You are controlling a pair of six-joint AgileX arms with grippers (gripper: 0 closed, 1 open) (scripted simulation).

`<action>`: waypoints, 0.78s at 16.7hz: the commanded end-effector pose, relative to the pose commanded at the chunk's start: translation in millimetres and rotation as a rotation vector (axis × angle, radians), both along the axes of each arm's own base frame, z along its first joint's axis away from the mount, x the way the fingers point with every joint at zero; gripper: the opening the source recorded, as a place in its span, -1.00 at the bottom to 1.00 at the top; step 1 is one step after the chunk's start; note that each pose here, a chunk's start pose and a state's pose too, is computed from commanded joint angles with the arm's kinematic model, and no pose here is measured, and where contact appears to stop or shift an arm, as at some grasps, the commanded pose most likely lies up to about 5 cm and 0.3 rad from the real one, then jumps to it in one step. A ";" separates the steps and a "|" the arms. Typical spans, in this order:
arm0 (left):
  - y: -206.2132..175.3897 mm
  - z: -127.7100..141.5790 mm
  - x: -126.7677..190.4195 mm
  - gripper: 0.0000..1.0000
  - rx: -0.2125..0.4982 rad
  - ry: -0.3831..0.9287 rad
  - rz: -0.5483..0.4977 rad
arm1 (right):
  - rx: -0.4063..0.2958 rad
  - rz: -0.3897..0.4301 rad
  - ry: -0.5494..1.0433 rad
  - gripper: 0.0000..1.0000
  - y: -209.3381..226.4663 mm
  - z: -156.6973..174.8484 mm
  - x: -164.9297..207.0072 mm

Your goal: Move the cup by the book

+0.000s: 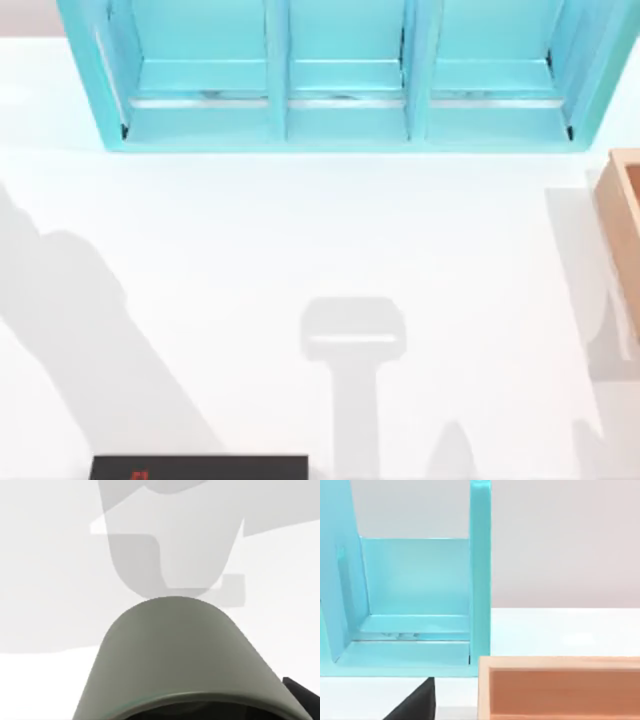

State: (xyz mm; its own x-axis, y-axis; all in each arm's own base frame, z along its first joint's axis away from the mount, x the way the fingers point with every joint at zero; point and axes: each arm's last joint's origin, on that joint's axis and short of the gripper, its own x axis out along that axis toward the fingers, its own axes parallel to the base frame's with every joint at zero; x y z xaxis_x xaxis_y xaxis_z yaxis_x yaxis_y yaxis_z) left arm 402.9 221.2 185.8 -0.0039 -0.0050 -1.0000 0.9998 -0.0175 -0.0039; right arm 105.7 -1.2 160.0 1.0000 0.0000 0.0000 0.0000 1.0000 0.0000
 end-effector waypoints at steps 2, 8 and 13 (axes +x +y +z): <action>-11.5 1.2 -0.6 -1.00 -0.014 0.011 0.028 | 0.000 0.000 0.000 1.00 0.0 0.0 0.0; -90.7 19.8 -14.7 -1.00 -0.063 0.061 0.254 | 0.000 0.000 0.000 1.00 0.0 0.0 0.0; -173.6 44.8 -57.6 -1.00 -0.070 0.094 0.578 | 0.000 0.000 0.000 1.00 0.0 0.0 0.0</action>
